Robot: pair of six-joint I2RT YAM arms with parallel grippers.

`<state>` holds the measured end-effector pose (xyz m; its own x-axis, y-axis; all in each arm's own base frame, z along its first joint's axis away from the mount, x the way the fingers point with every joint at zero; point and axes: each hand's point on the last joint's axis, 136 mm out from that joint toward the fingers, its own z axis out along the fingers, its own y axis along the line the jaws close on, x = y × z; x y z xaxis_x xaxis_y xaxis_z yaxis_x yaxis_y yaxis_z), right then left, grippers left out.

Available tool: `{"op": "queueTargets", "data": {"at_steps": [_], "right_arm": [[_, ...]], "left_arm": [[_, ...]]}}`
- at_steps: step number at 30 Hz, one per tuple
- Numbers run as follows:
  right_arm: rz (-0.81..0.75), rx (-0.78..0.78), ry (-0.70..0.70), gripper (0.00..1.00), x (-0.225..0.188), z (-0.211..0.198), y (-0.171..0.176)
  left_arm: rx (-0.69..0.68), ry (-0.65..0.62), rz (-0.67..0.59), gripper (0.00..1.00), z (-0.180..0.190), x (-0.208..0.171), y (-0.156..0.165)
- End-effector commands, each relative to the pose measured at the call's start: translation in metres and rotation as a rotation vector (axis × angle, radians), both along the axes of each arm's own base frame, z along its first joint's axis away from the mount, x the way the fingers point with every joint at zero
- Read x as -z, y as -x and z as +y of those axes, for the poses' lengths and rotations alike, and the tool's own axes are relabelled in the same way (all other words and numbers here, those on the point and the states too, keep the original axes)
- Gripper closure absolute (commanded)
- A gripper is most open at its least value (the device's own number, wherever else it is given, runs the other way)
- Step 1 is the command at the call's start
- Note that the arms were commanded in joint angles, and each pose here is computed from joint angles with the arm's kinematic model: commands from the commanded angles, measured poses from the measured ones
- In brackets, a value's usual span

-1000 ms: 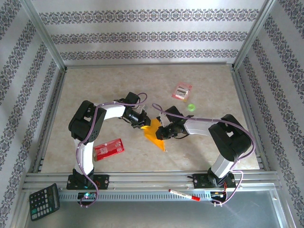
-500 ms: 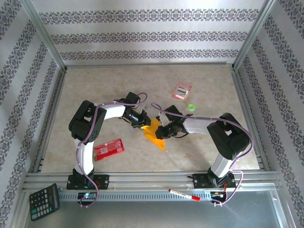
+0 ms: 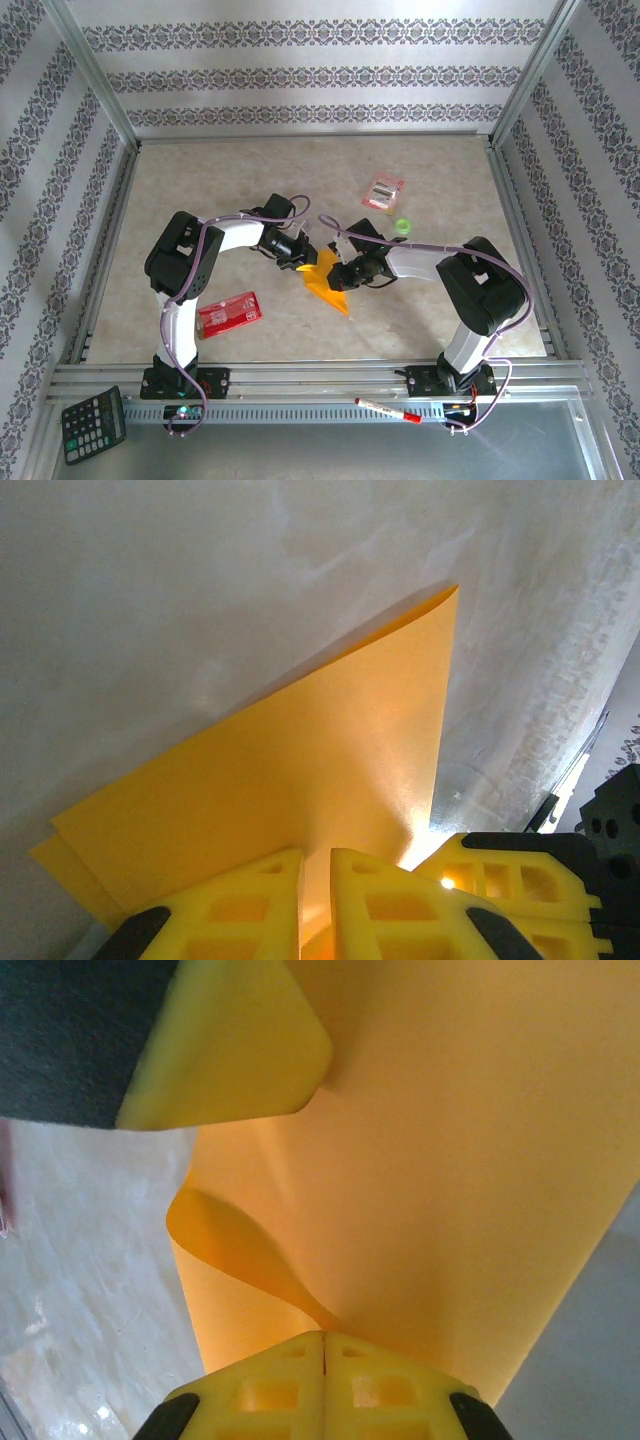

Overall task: Fold a paper plane with a square sheet of paper (pick it up from the middle)
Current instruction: Third fold the triangle at the center of the table.

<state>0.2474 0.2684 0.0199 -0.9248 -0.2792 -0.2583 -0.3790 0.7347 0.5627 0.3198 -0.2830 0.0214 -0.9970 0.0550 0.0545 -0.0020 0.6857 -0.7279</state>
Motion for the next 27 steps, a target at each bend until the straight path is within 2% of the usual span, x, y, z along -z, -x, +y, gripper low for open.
{"op": "queueTargets", "data": {"at_steps": [1,27], "right_arm": [[-0.002,-0.019,-0.009,0.96,-0.002,0.002,-0.003],[0.049,0.021,0.056,0.97,0.026,-0.016,0.014]], "left_arm": [[0.011,-0.085,0.067,0.85,0.01,0.029,0.015],[0.014,-0.079,0.052,0.84,0.007,0.021,0.012]]}}
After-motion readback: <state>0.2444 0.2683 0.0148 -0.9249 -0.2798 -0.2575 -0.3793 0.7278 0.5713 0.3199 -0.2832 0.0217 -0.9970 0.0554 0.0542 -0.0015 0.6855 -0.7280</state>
